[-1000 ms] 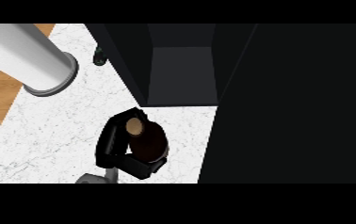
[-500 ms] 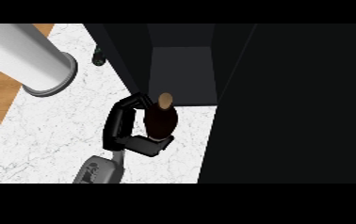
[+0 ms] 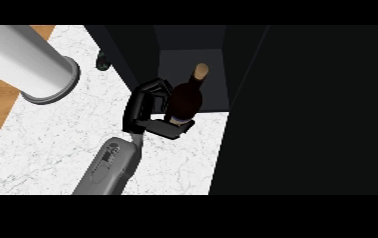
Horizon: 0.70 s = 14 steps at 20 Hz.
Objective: Pick up the wine, place it into the cabinet and close the cabinet
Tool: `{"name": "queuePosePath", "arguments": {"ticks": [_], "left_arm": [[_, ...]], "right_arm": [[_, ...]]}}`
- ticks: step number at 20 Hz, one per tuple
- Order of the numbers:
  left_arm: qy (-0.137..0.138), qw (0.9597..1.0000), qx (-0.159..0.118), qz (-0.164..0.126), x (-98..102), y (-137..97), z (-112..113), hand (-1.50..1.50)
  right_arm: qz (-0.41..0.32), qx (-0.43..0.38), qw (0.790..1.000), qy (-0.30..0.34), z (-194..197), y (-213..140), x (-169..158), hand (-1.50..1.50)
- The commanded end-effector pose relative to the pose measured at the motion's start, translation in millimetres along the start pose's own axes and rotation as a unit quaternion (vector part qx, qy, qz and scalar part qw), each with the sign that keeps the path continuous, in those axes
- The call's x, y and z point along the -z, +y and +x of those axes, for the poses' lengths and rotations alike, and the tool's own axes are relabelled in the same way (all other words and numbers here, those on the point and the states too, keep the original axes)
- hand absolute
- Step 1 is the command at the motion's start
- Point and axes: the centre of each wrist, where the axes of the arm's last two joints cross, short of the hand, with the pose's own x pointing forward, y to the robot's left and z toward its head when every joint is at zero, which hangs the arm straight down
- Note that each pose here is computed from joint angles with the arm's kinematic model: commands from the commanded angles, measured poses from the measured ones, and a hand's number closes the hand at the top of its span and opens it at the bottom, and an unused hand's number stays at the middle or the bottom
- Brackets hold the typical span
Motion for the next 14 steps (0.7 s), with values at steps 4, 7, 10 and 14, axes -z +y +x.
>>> {"name": "queuePosePath", "arguments": {"ticks": [4, 7, 10, 14], "left_arm": [[0.004, 0.9999, 0.009, -0.008, 22.6, -13.8, -11.1, 1.5], [0.012, 0.9999, -0.006, -0.008, 42.4, -16.5, -7.5, 1.5], [0.02, 0.9998, -0.001, 0.002, 38.7, -22.7, -17.4, 1.5], [0.016, 0.9996, -0.021, 0.009, 66.6, -21.0, -1.5, 1.5]], "right_arm": [[0.009, 0.052, 0.998, -0.018, 31.4, -5.0, -17.3, -1.5], [0.017, 0.06, 0.998, -0.027, 37.0, -8.6, -15.6, -1.5], [0.016, 0.048, 0.999, -0.018, 36.6, -8.4, -22.6, -1.5], [0.015, 0.059, 0.998, -0.02, 44.8, -8.2, -28.0, -1.5]]}}
